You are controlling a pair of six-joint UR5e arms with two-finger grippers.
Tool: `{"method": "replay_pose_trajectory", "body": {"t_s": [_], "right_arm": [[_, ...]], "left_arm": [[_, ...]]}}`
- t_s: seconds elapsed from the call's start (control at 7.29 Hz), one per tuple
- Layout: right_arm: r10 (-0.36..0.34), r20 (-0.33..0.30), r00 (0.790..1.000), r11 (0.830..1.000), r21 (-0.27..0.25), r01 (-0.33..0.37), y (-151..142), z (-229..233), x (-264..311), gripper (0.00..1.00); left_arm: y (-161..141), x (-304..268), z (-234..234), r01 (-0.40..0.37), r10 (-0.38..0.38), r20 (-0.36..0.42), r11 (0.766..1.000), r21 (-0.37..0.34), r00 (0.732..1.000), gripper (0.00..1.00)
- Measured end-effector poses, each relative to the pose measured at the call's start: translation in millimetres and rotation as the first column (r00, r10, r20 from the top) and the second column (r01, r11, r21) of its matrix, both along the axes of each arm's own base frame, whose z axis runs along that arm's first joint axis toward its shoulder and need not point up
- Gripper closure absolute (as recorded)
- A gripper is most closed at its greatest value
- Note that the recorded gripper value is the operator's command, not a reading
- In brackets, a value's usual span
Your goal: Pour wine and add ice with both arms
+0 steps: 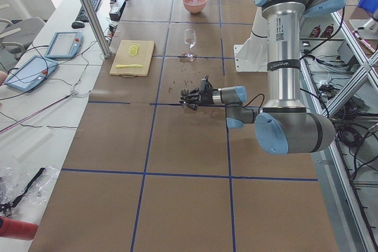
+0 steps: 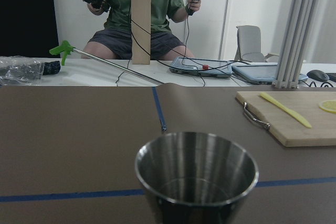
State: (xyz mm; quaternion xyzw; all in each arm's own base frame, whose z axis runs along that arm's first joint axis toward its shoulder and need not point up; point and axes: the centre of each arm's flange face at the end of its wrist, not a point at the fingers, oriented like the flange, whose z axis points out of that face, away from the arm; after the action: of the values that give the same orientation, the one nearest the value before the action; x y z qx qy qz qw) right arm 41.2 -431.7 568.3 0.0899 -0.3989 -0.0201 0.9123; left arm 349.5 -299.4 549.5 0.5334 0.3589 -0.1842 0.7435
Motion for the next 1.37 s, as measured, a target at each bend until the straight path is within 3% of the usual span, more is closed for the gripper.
{"method": "replay_pose_trajectory", "body": {"t_s": [0.27,1.37], "right_arm": [[0.0,0.001,1.0,1.0,0.002,0.0,-0.1,-1.3,-0.1,0.0],[0.002,0.001,1.0,1.0,0.01,-0.002,-0.2,-5.5,0.4,0.0]], "left_arm": [[0.9,-0.8,33.0,0.018,-0.018,0.01,1.0,-0.025,1.0,1.0],[11.8,14.3,23.3,-0.054,0.053,-0.035,0.997,-0.049,0.998,1.0]]}}
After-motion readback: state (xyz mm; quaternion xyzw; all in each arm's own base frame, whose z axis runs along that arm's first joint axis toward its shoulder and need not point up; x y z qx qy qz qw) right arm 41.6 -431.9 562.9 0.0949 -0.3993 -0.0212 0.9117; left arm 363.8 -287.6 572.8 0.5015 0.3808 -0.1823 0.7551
